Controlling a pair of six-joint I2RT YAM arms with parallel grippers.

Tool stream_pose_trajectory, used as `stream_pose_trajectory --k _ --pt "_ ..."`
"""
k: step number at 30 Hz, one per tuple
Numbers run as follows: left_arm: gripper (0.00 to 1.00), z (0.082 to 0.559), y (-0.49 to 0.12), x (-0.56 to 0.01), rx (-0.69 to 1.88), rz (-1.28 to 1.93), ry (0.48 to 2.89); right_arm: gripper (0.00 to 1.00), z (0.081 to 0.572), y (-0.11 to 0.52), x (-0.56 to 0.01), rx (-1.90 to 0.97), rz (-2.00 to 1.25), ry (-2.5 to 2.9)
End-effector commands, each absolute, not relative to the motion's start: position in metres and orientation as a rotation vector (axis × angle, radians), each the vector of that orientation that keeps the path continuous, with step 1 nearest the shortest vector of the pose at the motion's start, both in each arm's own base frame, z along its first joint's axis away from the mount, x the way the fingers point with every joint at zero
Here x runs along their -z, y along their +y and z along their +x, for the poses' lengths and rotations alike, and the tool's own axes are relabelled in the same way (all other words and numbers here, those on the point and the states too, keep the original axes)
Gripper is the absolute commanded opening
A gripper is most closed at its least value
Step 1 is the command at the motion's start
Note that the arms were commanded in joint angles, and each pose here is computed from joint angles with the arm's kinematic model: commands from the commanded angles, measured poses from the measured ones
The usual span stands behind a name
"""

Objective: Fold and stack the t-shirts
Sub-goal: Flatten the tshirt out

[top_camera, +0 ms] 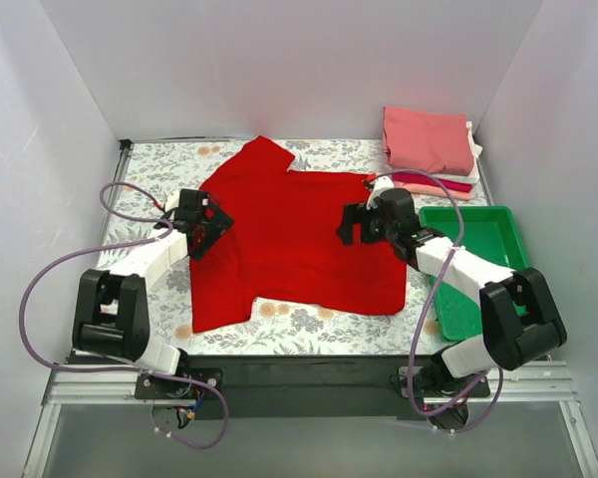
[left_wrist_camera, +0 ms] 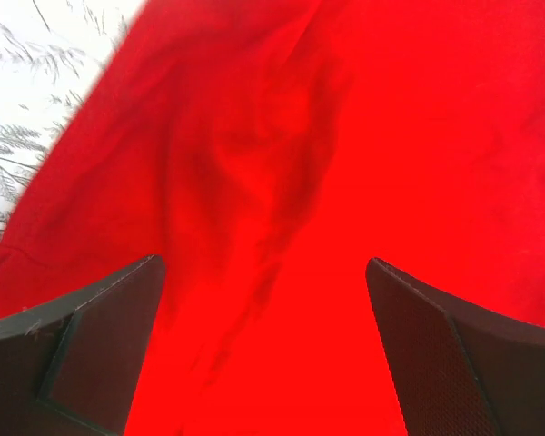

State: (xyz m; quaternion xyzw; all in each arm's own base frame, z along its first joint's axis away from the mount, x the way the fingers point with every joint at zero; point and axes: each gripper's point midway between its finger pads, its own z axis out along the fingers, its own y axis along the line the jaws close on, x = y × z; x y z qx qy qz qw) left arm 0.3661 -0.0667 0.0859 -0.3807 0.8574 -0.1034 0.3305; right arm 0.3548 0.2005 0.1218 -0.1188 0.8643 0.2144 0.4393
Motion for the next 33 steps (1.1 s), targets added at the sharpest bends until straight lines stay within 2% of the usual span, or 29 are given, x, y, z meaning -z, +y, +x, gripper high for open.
stream_pose_trajectory --k 1,5,12,16,25,29,33 --pt "0.93 0.367 -0.077 -0.069 0.319 -0.995 2.285 0.98 0.347 0.206 -0.097 -0.518 -0.278 2.21" --pt "0.93 0.347 -0.063 -0.035 0.186 -1.072 2.346 0.98 0.331 0.202 -0.071 -0.511 -0.265 2.29" --pt "0.95 0.301 -0.029 -0.007 -0.052 -1.304 2.284 0.98 0.287 0.197 -0.032 -0.526 -0.223 2.421" --pt "0.97 0.276 0.001 -0.002 -0.194 -1.463 2.22 0.98 0.25 0.205 -0.015 -0.548 -0.239 2.476" --pt "0.98 0.261 0.058 -0.021 -0.359 -1.621 2.065 0.98 0.189 0.212 0.002 -0.585 -0.264 2.534" --pt "0.98 0.25 0.073 -0.024 -0.384 -1.703 2.006 0.98 0.192 0.215 -0.005 -0.557 -0.306 2.509" --pt "0.98 0.257 0.07 -0.038 -0.299 -1.708 1.975 0.98 0.223 0.218 -0.046 -0.478 -0.345 2.372"
